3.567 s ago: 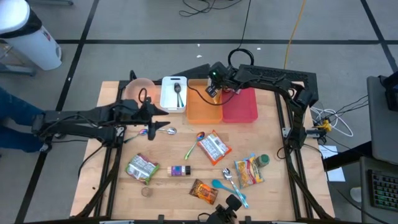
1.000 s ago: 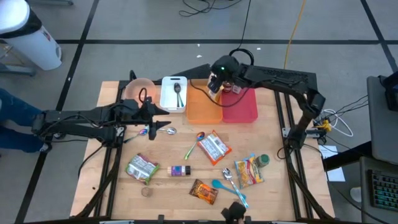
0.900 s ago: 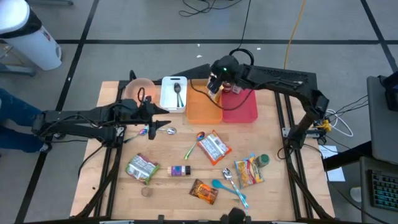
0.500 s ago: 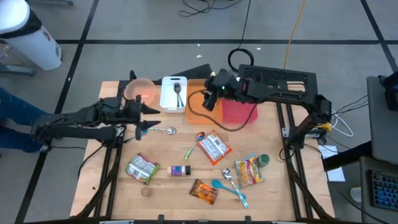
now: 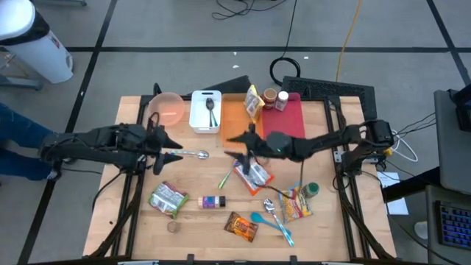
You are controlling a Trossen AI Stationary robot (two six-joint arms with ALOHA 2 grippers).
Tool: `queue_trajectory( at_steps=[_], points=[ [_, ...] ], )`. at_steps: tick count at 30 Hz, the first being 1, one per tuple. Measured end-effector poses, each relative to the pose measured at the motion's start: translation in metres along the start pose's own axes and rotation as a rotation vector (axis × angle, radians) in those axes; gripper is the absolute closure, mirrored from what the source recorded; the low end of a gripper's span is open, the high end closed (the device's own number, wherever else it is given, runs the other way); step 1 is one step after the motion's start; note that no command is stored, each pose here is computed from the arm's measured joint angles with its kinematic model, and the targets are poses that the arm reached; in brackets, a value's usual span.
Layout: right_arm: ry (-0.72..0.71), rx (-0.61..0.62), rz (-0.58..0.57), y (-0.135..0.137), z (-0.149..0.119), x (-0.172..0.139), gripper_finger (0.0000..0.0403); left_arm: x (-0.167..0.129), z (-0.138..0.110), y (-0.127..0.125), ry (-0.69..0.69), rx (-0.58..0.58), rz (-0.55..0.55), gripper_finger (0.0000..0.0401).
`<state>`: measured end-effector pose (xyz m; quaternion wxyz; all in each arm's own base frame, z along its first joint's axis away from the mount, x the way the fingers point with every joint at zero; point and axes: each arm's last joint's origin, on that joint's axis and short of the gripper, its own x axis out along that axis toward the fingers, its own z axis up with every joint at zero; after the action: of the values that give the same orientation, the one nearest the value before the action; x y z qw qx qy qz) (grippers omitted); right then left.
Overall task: Pick & Place Food Item
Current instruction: Put the top blue patterned spoon into the white bin
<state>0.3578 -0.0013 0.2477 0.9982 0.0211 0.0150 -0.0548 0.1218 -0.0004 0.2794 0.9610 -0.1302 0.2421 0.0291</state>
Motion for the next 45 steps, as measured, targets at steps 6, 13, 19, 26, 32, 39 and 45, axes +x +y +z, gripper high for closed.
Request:
queue_trajectory(
  at_steps=[6,13,19,26,32,39,45],
  points=[
    [-0.154,0.012,0.122,0.012,-0.025,-0.027,0.0191,0.015,-0.004,-0.008,0.074,0.048,0.025,0.0185],
    [-0.111,0.008,0.121,0.013,-0.038,-0.033,0.0196,0.044,-0.014,-0.008,0.23,0.098,0.17,0.0185],
    [-0.032,-0.009,0.121,0.013,-0.046,-0.033,0.0197,0.072,-0.027,-0.004,0.392,0.064,0.293,0.0185],
    [-0.003,-0.005,0.133,0.018,-0.049,-0.034,0.0197,0.092,-0.048,0.005,0.591,0.103,0.52,0.0185],
    [-0.045,-0.005,0.166,0.028,-0.045,-0.036,0.0197,0.109,-0.058,0.018,0.702,0.104,0.607,0.0185],
    [-0.062,-0.015,0.176,0.031,-0.044,-0.037,0.0197,0.122,-0.059,0.043,0.802,0.092,0.525,0.0185],
    [-0.061,-0.021,0.176,0.032,-0.044,-0.037,0.0197,0.124,-0.053,0.059,0.78,0.066,0.478,0.0185]
  ],
)
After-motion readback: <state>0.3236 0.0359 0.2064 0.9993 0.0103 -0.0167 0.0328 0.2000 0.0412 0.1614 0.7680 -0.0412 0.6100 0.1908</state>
